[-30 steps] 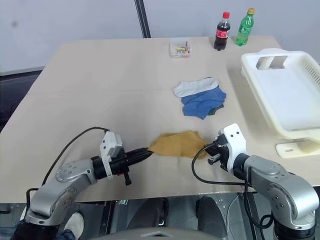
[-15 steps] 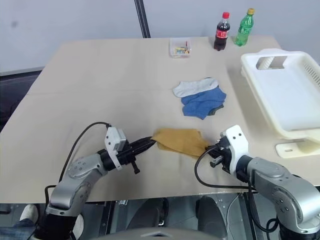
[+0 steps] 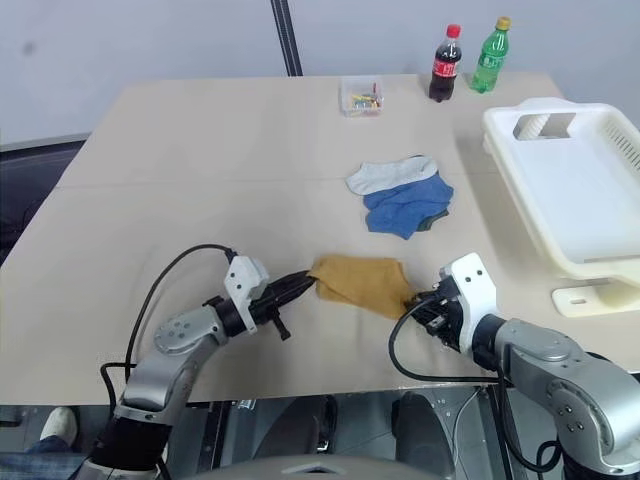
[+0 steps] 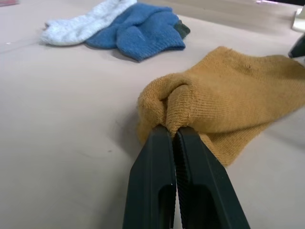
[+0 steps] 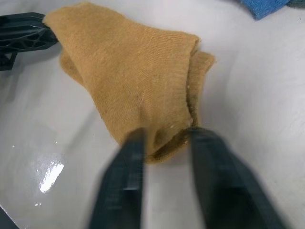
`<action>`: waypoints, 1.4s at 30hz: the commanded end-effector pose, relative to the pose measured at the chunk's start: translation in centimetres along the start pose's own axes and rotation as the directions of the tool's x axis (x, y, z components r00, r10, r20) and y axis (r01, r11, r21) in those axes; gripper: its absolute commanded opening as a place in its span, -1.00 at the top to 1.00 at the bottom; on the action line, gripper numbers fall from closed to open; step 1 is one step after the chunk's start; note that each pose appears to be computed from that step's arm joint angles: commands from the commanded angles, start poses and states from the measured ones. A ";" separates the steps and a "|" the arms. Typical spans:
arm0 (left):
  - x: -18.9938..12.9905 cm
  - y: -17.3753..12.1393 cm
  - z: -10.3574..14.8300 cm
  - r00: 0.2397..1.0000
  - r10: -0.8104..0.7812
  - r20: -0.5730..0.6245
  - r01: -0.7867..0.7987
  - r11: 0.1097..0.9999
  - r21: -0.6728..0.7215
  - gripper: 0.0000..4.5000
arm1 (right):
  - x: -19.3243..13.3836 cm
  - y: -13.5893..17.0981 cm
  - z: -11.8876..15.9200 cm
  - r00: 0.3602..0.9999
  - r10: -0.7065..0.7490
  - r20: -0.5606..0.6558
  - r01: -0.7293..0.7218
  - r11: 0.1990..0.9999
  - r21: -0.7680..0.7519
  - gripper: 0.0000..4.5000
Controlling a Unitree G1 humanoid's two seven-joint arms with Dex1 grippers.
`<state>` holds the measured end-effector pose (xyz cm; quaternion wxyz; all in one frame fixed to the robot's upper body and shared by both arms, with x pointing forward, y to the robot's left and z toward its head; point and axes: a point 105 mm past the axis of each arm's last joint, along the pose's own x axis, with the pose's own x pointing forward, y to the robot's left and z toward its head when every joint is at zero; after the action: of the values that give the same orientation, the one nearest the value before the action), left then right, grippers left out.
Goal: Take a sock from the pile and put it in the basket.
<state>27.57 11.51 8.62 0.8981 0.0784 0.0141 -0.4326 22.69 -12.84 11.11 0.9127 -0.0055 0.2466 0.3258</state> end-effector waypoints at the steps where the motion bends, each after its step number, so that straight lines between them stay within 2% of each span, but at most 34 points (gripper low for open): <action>1: -0.2 -0.8 0.3 0.999 -0.039 0.005 0.039 0.999 0.002 1.00 | -0.8 -0.6 2.2 0.995 -0.027 0.096 0.034 0.997 -0.069 -0.25; 3: -0.4 -1.0 0.1 0.999 -0.048 -0.004 0.048 0.999 -0.017 1.00 | -0.8 -0.7 4.2 0.981 -0.028 0.190 0.050 0.992 -0.115 -0.25; 5: -0.5 -0.9 0.1 0.999 -0.045 -0.003 0.045 0.998 -0.032 1.00 | -0.1 0.4 5.1 0.972 0.019 0.232 0.022 0.985 -0.172 -0.25; 10: -0.3 -0.8 0.1 1.000 -0.026 -0.003 0.026 0.998 -0.060 1.00 | 2.7 1.3 4.2 0.972 0.049 0.228 0.018 0.959 -0.284 -0.25; 12: -0.2 -1.0 0.0 0.999 -0.043 -0.008 0.042 0.993 -0.109 1.00 | 4.0 1.9 3.8 0.968 0.106 0.227 -0.009 0.920 -0.391 -0.25; 15: -0.1 -1.0 0.2 0.999 -0.049 -0.009 0.047 0.990 -0.130 1.00 | 5.5 1.9 3.5 0.967 0.123 0.224 -0.017 0.906 -0.423 -0.25; 18: -0.1 -1.1 0.6 0.998 -0.055 0.006 0.055 0.991 -0.124 0.55 | 6.5 1.8 3.2 0.968 0.136 0.209 -0.031 0.896 -0.443 -0.29; 21: -0.1 -0.8 1.1 0.999 -0.034 0.026 0.036 0.994 -0.101 -0.08 | 7.3 1.3 2.3 0.979 0.133 0.157 -0.047 0.888 -0.457 -0.29; 24: -0.6 -0.1 2.5 0.995 0.006 0.100 0.011 0.986 -0.166 -0.71 | 7.7 0.4 0.8 0.991 0.104 0.081 -0.053 0.875 -0.482 -0.29; 26: -1.3 0.7 2.9 0.992 0.034 0.124 -0.007 0.976 -0.215 -0.71 | 7.9 -0.2 0.5 0.994 0.084 0.065 -0.042 0.872 -0.488 -0.29; 29: -2.6 2.4 2.3 0.993 0.088 0.079 -0.065 0.963 -0.261 -0.71 | 7.9 -0.7 0.0 0.997 0.069 0.042 -0.039 0.870 -0.491 -0.29; 33: -2.9 1.8 1.3 0.999 0.045 0.030 -0.034 0.956 -0.291 -0.71 | 8.0 -0.8 0.0 0.997 0.067 0.044 -0.036 0.865 -0.500 -0.29; 35: -3.1 1.5 -0.7 0.996 0.029 -0.079 -0.053 0.943 -0.329 -0.71 | 8.0 -0.8 0.1 0.997 0.066 0.050 -0.032 0.868 -0.495 -0.29; 39: -2.3 0.5 -2.3 0.982 -0.018 -0.189 -0.059 0.917 -0.395 -0.71 | 8.1 -0.6 0.1 0.997 0.064 0.053 -0.029 0.869 -0.493 -0.29; 42: -1.6 1.0 -2.8 0.968 -0.010 -0.250 -0.070 0.948 -0.311 -0.71 | 8.2 -0.2 0.2 0.995 0.074 0.060 -0.035 0.872 -0.488 -0.29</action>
<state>27.64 13.91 7.74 0.9014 -0.0308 0.1629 -0.4000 28.46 -7.81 8.22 0.8816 -0.2100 0.1067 0.4091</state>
